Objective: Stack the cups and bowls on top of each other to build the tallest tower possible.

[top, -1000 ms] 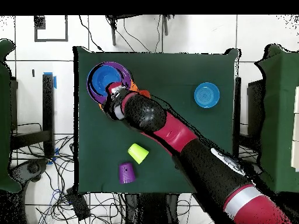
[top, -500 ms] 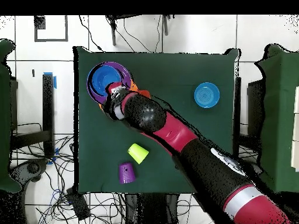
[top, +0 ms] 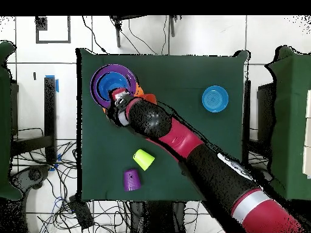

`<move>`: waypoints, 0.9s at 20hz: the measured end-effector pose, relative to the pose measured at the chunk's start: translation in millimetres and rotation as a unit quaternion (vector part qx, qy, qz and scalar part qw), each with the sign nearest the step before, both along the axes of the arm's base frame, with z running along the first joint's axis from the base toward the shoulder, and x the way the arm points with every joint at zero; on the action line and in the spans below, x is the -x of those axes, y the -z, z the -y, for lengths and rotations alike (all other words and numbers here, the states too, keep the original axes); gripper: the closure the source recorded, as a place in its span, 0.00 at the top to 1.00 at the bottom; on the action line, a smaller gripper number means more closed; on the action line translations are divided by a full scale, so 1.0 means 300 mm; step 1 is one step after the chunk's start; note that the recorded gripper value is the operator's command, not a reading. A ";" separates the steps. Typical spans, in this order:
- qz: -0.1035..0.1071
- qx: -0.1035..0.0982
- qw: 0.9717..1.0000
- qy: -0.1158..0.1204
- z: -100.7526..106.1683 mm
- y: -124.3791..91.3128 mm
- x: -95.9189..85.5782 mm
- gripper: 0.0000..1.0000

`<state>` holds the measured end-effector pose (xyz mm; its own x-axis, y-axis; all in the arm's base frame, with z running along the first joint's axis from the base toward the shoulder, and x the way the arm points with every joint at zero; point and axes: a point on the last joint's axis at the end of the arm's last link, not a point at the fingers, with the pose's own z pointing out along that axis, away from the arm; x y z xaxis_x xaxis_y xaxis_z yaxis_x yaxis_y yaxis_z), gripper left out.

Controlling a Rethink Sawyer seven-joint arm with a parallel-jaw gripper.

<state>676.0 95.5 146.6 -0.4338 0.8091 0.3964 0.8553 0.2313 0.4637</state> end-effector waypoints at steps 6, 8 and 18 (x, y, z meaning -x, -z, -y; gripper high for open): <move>-0.006 -0.005 1.000 -0.003 -0.008 0.025 0.011 1.00; -0.007 -0.005 1.000 -0.002 -0.009 0.028 0.012 1.00; 0.004 -0.002 1.000 0.003 0.027 -0.008 -0.004 1.00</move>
